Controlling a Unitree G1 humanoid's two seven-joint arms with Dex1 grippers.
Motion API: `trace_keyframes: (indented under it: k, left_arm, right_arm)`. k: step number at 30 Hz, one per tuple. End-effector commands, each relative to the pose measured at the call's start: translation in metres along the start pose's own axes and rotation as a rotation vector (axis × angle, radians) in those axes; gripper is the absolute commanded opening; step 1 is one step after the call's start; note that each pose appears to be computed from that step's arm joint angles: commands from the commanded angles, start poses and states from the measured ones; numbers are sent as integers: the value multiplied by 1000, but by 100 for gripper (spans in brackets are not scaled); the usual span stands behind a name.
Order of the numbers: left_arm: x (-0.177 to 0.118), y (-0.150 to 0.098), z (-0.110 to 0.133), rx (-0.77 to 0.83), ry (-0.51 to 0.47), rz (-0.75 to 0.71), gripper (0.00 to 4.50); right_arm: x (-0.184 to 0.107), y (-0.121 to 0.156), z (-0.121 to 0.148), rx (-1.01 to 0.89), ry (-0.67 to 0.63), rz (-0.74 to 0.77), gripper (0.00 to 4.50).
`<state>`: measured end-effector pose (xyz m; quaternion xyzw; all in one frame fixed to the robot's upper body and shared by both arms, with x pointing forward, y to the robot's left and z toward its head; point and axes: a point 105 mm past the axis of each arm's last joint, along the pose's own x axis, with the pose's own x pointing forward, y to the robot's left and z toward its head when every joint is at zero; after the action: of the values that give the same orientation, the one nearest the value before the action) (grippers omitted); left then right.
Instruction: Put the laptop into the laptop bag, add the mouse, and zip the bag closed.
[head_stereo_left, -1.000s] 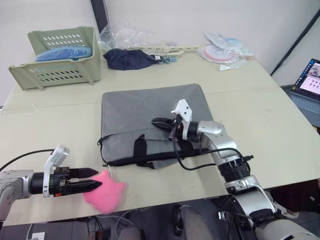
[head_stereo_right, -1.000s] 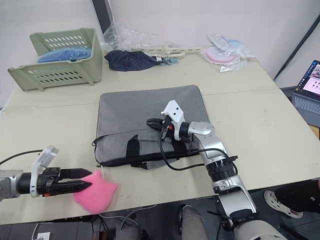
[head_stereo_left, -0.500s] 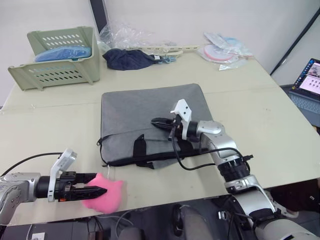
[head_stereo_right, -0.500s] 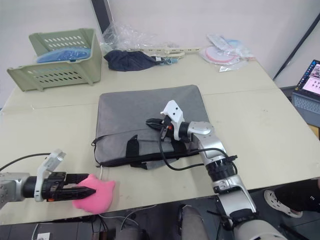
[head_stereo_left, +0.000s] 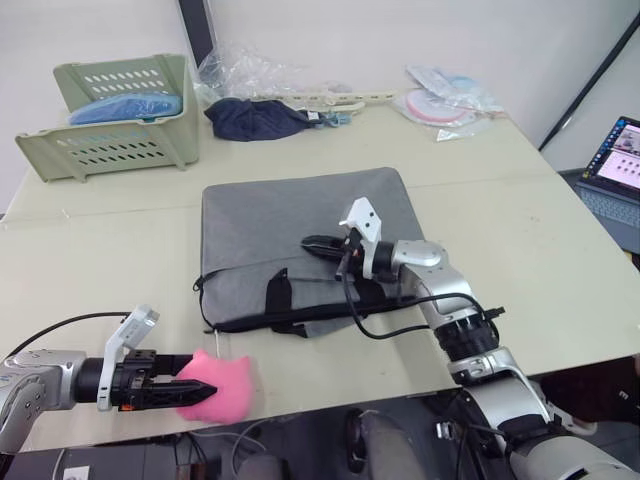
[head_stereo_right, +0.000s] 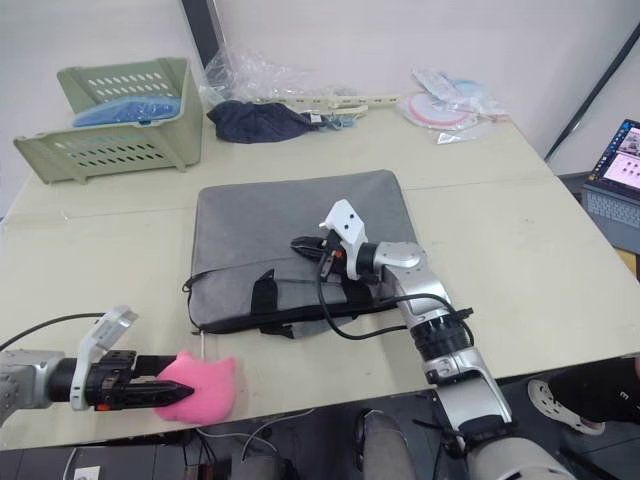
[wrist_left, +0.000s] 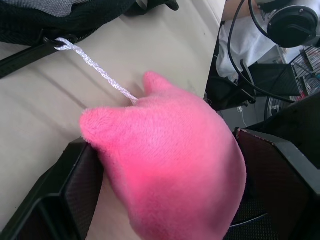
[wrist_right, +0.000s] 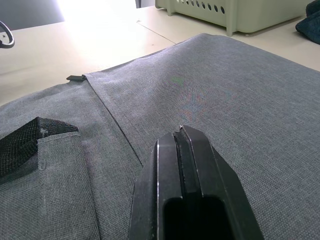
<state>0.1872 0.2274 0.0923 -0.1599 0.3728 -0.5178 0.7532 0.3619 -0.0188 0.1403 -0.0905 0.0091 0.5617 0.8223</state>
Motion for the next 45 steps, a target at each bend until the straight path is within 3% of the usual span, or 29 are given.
trace_keyframes:
  k: [1, 7, 14, 27, 45]
  left_arm:
    - [0, -3, 1, 7, 0, -15, 258]
    - [1, -8, 4, -10, -21, -58, 2]
    - [5, -15, 8, -12, -36, -96, 2]
    - [41, -39, -1, 48, 76, -235, 2]
    - [54, -30, 1, 100, 98, -215, 2]
  right_arm:
    - [-6, 12, -69, 149, 210, 6, 0]
    - [-5, 12, -68, 148, 209, 8, 0]
    - [-4, 14, -68, 148, 206, 11, 0]
    - [-3, 15, -68, 150, 201, 13, 0]
    - [-1, 20, -76, 167, 215, 17, 0]
